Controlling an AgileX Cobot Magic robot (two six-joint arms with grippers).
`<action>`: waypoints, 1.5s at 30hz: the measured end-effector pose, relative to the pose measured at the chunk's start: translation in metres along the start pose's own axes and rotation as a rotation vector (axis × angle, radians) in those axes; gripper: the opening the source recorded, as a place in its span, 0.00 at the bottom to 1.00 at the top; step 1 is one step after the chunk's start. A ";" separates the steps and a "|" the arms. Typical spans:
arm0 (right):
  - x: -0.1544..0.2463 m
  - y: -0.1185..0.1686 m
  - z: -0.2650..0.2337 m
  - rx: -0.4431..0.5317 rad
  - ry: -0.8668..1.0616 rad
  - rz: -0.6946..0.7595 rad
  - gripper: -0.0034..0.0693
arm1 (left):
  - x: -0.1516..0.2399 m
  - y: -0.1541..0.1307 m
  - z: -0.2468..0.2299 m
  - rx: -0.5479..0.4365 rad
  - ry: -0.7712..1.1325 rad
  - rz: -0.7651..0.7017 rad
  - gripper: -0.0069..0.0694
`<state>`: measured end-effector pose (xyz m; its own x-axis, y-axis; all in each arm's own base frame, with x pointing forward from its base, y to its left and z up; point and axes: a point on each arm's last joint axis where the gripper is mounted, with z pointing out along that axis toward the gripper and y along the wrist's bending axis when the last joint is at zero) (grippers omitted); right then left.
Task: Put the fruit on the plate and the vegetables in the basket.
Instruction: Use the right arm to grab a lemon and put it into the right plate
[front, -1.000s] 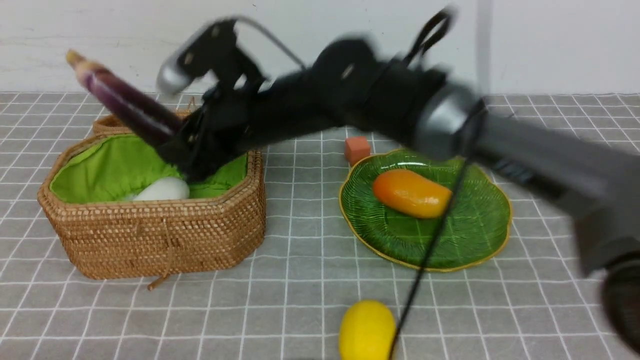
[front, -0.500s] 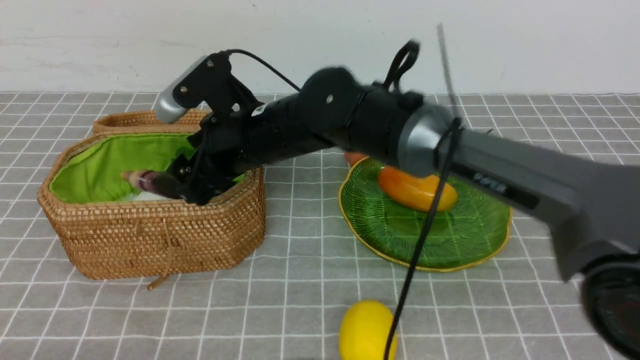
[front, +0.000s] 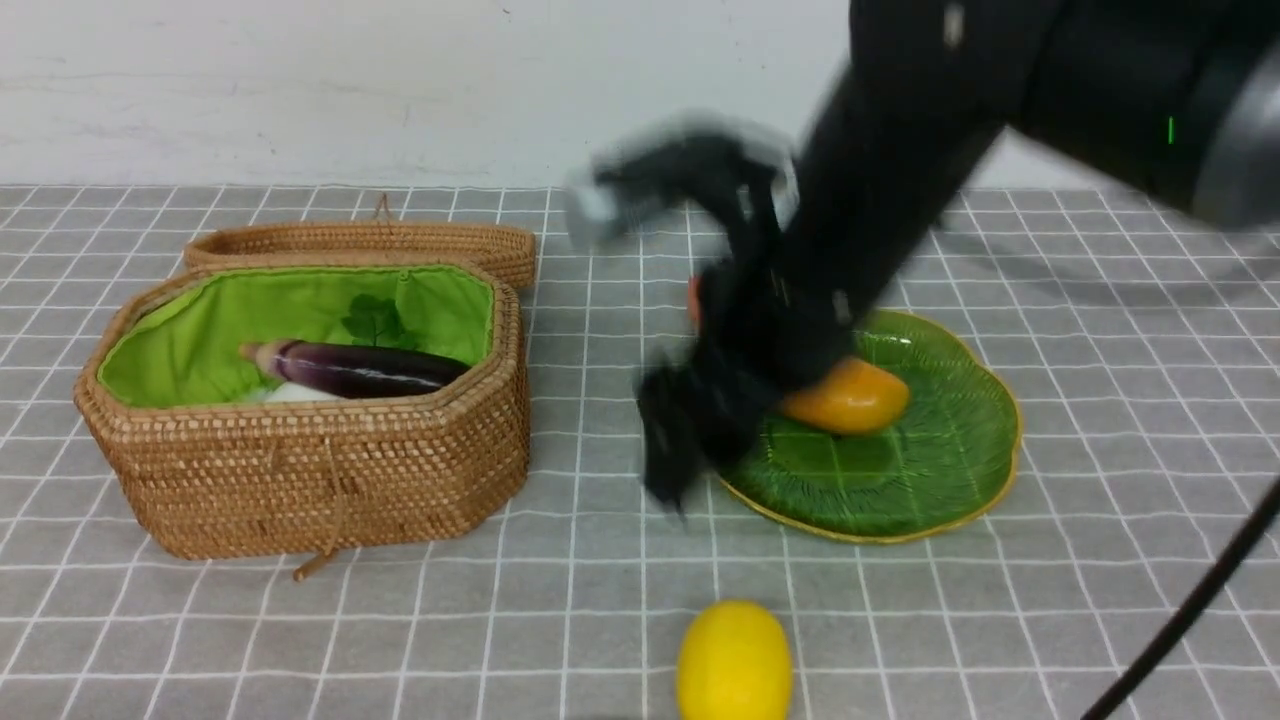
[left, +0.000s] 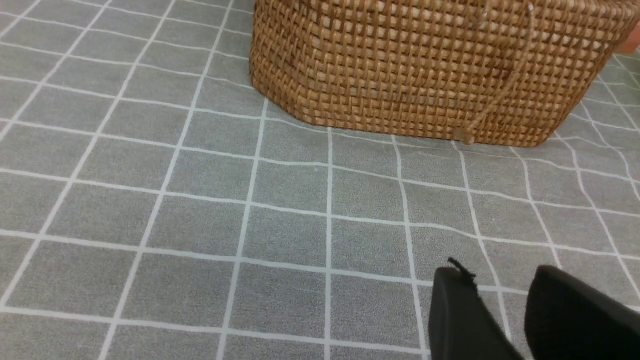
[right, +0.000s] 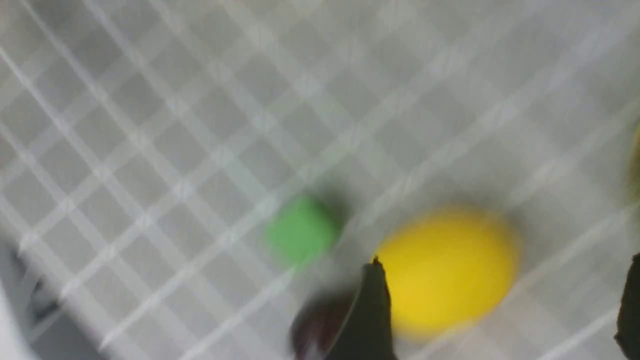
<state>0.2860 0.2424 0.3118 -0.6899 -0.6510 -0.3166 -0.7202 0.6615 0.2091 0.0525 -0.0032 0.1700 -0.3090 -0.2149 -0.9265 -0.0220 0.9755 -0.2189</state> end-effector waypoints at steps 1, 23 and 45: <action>0.012 -0.002 0.016 -0.002 0.040 0.060 0.88 | 0.000 0.000 0.000 0.000 0.000 0.000 0.36; 0.053 -0.026 0.108 0.052 -0.089 0.537 0.82 | 0.000 0.000 0.000 0.000 0.000 0.000 0.38; 0.016 -0.075 -0.001 0.103 -0.433 0.508 0.82 | 0.000 0.000 0.000 0.000 0.000 0.000 0.40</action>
<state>0.3290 0.1818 0.2916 -0.8341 -0.0558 -0.5488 -0.2883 0.8923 0.3474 0.0525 -0.0032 0.1700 -0.3090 -0.2149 -0.9265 -0.0220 0.9755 -0.2189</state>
